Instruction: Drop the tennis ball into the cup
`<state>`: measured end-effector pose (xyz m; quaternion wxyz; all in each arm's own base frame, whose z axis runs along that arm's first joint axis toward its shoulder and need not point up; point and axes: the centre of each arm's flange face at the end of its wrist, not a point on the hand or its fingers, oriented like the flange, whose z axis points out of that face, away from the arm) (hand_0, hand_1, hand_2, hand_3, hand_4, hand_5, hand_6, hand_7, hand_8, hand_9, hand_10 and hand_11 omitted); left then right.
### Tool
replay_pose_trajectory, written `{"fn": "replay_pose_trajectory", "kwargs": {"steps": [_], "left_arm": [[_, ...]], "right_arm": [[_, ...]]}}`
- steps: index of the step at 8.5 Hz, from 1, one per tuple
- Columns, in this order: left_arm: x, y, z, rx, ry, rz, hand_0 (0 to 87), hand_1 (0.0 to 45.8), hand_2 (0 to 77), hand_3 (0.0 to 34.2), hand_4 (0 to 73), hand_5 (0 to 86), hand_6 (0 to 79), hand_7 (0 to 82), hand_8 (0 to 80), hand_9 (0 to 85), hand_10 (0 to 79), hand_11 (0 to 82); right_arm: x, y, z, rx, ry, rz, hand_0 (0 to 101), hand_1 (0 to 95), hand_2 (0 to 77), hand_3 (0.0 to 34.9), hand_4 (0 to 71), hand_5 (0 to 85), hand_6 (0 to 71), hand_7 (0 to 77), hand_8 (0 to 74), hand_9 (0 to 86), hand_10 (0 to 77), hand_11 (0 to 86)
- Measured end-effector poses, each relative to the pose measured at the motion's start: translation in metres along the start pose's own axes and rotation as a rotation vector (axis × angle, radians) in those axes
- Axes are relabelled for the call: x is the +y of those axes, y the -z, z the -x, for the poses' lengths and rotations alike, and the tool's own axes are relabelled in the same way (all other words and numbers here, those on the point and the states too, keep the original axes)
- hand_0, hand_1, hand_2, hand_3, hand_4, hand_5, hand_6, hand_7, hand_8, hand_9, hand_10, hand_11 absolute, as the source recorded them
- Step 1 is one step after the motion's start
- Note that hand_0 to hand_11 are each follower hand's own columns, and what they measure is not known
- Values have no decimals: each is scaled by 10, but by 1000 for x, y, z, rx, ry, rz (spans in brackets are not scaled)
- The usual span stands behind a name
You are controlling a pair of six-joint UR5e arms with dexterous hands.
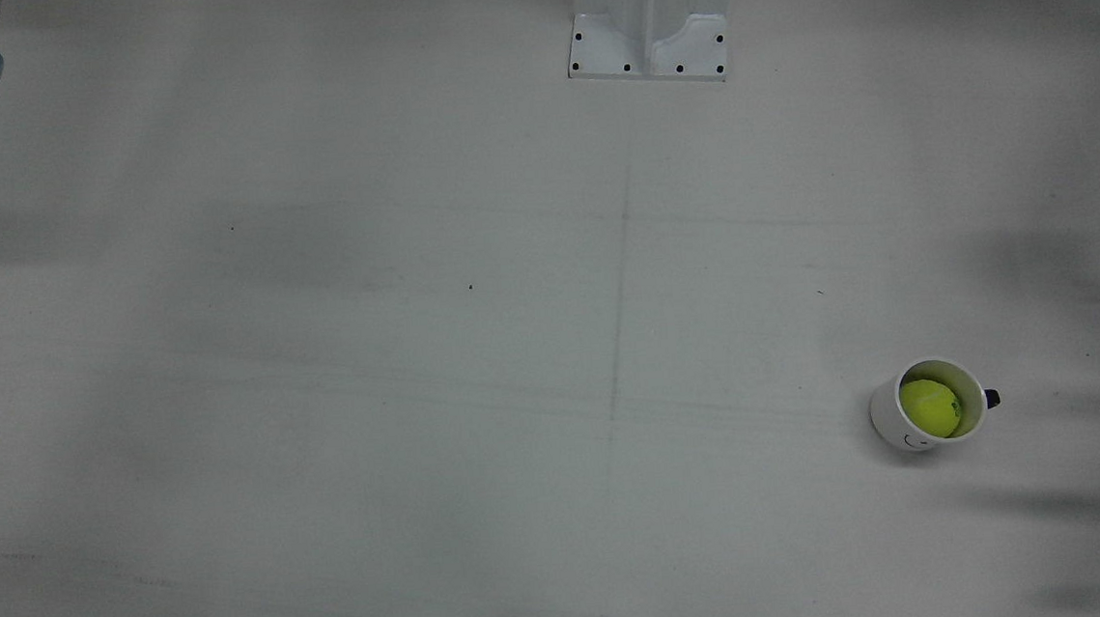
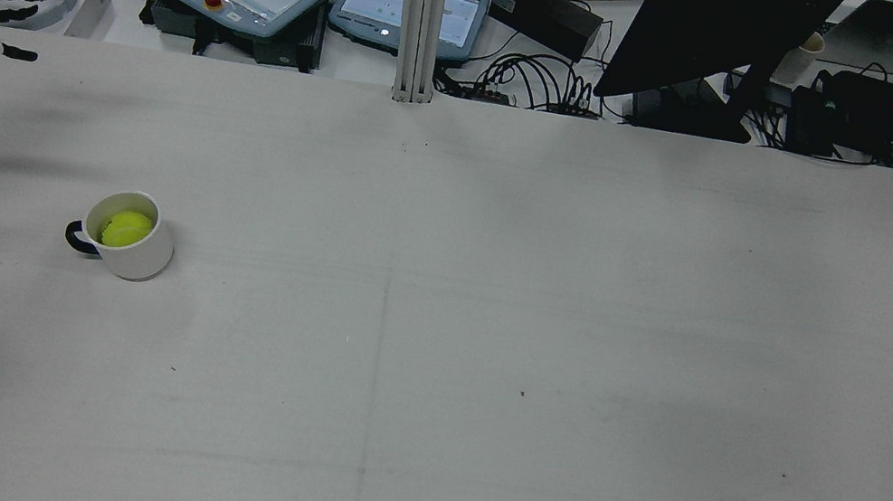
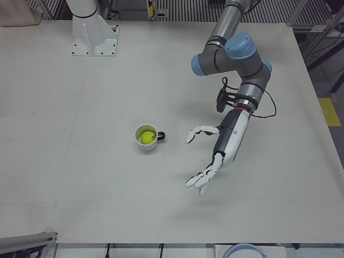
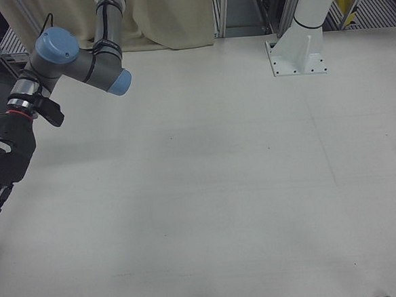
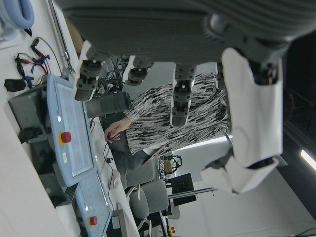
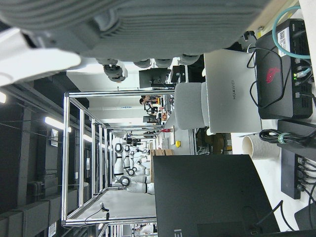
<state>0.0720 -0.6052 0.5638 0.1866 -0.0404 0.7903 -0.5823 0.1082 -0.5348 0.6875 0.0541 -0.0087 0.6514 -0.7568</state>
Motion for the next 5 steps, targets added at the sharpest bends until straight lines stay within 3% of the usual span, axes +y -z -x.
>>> {"fn": "replay_pose_trajectory", "kwargs": {"steps": [1, 2, 3, 4, 5], "left_arm": [[-1, 2, -40, 53, -16, -17, 573, 240, 371, 303, 11, 175, 333, 93, 131, 5, 104, 185], [0, 4, -69, 88, -27, -28, 594, 240, 393, 304, 5, 196, 496, 98, 147, 11, 104, 185], [1, 6, -84, 107, -32, -32, 605, 240, 393, 292, 5, 191, 404, 114, 142, 11, 104, 185], [4, 6, -90, 113, -33, -32, 608, 235, 382, 287, 11, 191, 415, 125, 142, 27, 104, 185], [8, 4, -93, 114, -32, -27, 625, 235, 349, 286, 5, 169, 295, 153, 125, 33, 104, 185]], "right_arm": [[0, 0, 0, 0, 0, 0, 0, 5, 5, 0, 0, 0, 0, 5, 0, 0, 0, 5], [0, 0, 0, -1, 0, 1, 0, 5, 5, 0, 0, 0, 0, 0, 0, 0, 0, 5], [1, 0, 0, -1, 0, 1, 0, 5, 5, 0, 0, 0, 0, 5, 0, 0, 0, 5], [1, 0, 0, -1, 0, 2, 0, 5, 5, 0, 0, 0, 0, 5, 0, 0, 0, 5], [1, 0, 1, -1, 0, 1, 0, 5, 5, 0, 0, 0, 0, 0, 0, 0, 0, 5]]}}
